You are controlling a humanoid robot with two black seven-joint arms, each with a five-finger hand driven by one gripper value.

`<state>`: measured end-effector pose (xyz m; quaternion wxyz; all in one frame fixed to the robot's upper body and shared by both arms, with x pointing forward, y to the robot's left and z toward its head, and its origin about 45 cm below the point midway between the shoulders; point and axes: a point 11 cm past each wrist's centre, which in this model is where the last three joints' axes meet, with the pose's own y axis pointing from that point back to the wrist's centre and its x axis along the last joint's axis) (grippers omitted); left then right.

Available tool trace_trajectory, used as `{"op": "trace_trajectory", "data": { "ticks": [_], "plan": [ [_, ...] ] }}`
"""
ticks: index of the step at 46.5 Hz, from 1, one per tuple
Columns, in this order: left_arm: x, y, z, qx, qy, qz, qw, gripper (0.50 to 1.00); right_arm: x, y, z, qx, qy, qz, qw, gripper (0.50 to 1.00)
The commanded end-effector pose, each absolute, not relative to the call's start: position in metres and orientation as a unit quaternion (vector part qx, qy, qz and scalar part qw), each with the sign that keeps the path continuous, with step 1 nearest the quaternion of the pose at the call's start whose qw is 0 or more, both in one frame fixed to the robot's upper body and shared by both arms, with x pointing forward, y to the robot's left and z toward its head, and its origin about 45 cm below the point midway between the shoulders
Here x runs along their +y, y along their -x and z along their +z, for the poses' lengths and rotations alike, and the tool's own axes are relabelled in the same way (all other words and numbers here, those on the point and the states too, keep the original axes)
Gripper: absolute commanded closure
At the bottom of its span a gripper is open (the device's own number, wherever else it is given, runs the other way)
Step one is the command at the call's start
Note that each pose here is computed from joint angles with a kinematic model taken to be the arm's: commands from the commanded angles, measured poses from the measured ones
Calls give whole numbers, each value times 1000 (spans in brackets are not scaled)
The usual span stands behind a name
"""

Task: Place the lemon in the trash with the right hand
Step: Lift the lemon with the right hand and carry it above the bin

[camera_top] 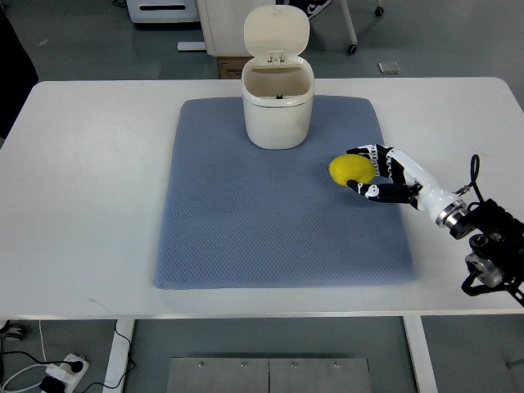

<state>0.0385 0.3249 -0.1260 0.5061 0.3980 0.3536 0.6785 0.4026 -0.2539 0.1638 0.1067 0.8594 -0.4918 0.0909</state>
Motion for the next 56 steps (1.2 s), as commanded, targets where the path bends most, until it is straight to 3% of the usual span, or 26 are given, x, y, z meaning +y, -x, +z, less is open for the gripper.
{"op": "trace_trajectory", "data": {
  "ticks": [1,31,56],
  "plan": [
    [325,-39,-126,353,-398,679,506,500,-265,-412,178,-500,-853,103,107,1000],
    [325,-39,-126,353,-398,679,506,500,-261,-473,270,-526,-822,168,142,1000],
    [325,-38,-126,354,-398,678,506,500,-209,-504,329,-505,-804,245,195,1000]
  ]
}}
